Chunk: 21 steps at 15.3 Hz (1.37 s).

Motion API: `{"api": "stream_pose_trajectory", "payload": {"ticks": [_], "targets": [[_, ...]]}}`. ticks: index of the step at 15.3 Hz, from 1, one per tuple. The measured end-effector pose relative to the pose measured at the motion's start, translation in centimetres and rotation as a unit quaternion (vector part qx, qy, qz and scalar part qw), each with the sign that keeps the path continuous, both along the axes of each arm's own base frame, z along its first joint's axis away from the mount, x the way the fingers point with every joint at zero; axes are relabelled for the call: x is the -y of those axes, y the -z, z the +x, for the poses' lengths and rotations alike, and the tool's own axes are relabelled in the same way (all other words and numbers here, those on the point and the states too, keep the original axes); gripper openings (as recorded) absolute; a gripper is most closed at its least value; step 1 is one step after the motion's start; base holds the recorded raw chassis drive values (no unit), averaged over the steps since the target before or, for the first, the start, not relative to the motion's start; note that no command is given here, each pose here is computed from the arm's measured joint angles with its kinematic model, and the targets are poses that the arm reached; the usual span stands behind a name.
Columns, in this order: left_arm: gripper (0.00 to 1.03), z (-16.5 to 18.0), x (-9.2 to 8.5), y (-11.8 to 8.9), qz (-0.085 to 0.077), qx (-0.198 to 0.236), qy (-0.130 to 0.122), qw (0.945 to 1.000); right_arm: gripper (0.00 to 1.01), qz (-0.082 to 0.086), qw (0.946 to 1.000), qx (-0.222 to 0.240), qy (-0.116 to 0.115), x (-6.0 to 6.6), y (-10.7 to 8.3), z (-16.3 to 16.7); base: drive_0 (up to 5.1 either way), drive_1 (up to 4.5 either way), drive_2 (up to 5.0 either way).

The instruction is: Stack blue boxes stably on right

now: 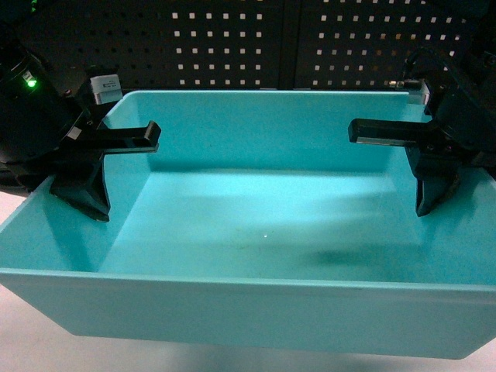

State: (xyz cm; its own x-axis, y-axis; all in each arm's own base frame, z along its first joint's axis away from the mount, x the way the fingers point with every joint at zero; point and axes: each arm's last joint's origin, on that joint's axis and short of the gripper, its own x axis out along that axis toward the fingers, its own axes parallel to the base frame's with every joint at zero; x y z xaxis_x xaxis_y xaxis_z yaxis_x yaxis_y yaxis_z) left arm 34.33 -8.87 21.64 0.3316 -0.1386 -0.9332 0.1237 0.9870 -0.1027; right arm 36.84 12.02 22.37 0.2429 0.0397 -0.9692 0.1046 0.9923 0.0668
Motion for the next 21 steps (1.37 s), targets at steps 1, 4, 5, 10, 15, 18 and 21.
{"api": "stream_pose_trajectory", "payload": {"ticks": [1,4,5,10,15,18,21], "targets": [[0.02,0.00,0.00,0.00,0.000,0.000,0.000,1.0000,0.07,0.000,1.0000,0.000,0.001,0.00,0.00,0.00,0.0,0.00,0.0],[0.02,-0.24,-0.05,-0.34,-0.001,0.005,0.000,1.0000,0.07,0.004,0.9998,-0.016,0.010,0.17,0.02,-0.22,0.0,0.00,0.0],[0.02,-0.23,-0.05,-0.35,-0.001,0.006,0.000,1.0000,0.07,0.005,0.9998,-0.017,0.011,0.22,0.02,-0.21,0.0,0.00,0.0],[0.02,-0.23,-0.05,-0.35,-0.001,0.006,0.000,1.0000,0.07,0.006,0.9998,-0.017,0.011,0.22,0.02,-0.21,0.0,0.00,0.0],[0.02,-0.23,-0.05,-0.35,-0.001,0.006,0.000,1.0000,0.07,0.006,0.9998,-0.017,0.011,0.22,0.02,-0.21,0.0,0.00,0.0],[0.02,-0.24,-0.05,-0.39,-0.001,0.007,0.000,1.0000,0.07,0.006,0.9998,-0.017,0.011,0.22,0.02,-0.21,1.5,-1.33,-0.1],[0.02,-0.29,0.06,-0.47,-0.002,0.008,0.002,1.0000,0.07,0.007,0.9997,-0.018,0.013,0.39,0.02,-0.15,4.7,-3.96,0.1]]}}
